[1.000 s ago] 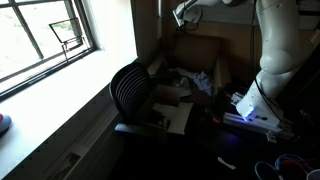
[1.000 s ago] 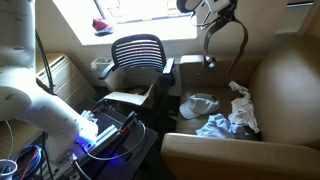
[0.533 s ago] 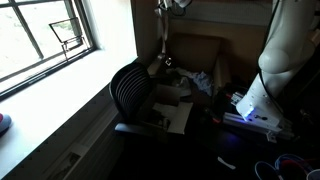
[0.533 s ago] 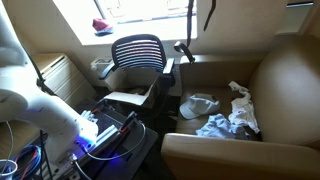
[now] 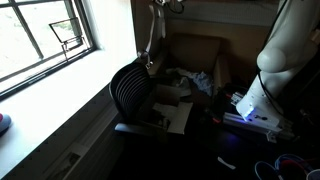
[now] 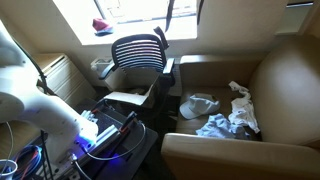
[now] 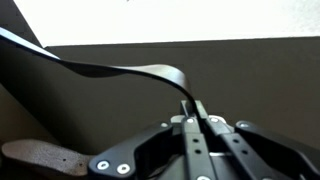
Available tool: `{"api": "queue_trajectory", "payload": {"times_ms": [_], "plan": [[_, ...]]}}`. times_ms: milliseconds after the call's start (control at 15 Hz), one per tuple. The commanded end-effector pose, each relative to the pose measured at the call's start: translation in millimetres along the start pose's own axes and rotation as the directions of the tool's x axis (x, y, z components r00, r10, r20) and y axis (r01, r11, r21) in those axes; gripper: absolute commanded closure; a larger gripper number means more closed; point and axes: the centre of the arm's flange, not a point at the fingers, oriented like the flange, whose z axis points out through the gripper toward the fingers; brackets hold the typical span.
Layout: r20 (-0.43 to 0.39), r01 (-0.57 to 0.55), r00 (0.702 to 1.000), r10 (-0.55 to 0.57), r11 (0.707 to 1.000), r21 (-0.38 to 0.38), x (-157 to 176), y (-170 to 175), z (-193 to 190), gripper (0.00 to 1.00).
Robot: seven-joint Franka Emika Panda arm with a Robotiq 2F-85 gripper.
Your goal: Take the belt from the couch, hang it on the chair, then put it back on the couch
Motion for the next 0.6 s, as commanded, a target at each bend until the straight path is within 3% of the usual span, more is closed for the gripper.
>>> {"api": "queue_trajectory", "payload": {"times_ms": [0, 333, 533], "plan": [[0.026, 0.04, 0.999, -0.042, 0.997, 0.064, -40, 50, 49, 0.99], [0.166, 0.108, 0.975, -0.15, 0.965, 0.238, -199, 80, 68, 0.99], [0.287, 0.209, 0.908, -0.304, 0.924, 0.32, -256, 99, 77, 0.99]]}}
